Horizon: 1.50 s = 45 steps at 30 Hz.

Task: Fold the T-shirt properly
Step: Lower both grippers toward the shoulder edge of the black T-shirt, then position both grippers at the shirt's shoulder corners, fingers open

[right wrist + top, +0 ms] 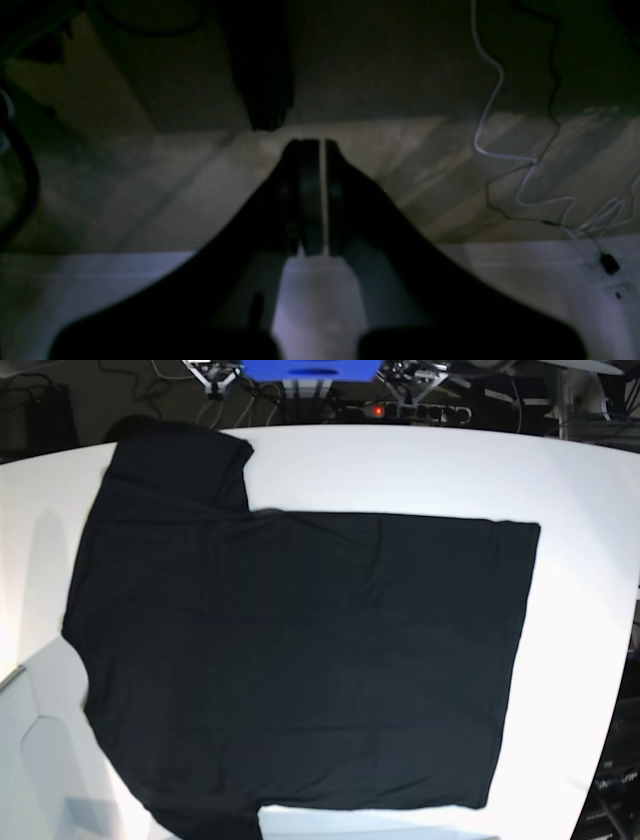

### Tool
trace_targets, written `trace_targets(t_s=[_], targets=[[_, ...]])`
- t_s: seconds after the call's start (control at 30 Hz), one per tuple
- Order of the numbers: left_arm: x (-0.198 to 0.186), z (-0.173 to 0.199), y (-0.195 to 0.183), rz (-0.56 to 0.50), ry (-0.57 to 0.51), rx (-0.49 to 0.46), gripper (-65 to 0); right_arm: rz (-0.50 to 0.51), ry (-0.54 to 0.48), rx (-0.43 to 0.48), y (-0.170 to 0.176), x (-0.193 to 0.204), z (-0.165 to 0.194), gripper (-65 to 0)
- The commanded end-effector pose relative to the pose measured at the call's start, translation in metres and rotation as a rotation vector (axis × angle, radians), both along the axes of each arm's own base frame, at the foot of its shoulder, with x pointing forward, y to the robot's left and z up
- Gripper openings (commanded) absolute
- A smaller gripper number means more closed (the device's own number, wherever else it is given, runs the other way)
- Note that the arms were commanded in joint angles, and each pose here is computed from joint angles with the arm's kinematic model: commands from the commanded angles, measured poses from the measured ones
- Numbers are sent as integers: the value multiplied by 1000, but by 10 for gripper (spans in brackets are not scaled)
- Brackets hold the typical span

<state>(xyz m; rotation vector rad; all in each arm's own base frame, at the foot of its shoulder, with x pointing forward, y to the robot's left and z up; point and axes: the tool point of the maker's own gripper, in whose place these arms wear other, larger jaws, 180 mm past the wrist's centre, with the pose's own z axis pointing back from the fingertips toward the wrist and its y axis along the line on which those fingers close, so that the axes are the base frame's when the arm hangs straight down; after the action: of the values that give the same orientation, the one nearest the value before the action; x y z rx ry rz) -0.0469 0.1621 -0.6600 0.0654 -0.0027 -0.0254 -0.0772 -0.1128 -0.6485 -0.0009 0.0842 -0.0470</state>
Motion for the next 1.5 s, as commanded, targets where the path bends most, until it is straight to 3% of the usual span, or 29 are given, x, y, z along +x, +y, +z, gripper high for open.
trace_targets(t_s=[0.0, 0.23, 0.5, 0.63, 0.77, 0.97, 1.27, 1.33, 1.47], targets=[[-13, 4, 16, -9, 4, 24, -649, 0, 2, 19, 4, -11, 4, -650], [-16, 42, 34, -68, -165, 37, -649, -1, -119, 7, -1, -16, 37, -650], [-8, 124, 23, -143, -367, -2, -649, 1, -254, -7, -7, -10, 101, -650], [16, 171, 25, -99, -484, -20, -649, 2, -283, -11, -9, 4, 140, -650], [46, 212, 37, -38, -601, -14, -649, 30, -386, -27, -19, 32, 184, -650], [82, 263, 60, -32, -744, 52, -649, 70, -527, -44, -27, 73, 244, -650], [142, 315, 79, -43, -952, 124, -642, 81, -670, -61, -33, 124, 255, -650], [153, 323, 86, -40, -989, 147, -595, 82, -708, -63, -33, 140, 257, -650], [172, 336, 102, 51, -1067, 142, -358, 80, -774, -66, -33, 166, 262, -650]])
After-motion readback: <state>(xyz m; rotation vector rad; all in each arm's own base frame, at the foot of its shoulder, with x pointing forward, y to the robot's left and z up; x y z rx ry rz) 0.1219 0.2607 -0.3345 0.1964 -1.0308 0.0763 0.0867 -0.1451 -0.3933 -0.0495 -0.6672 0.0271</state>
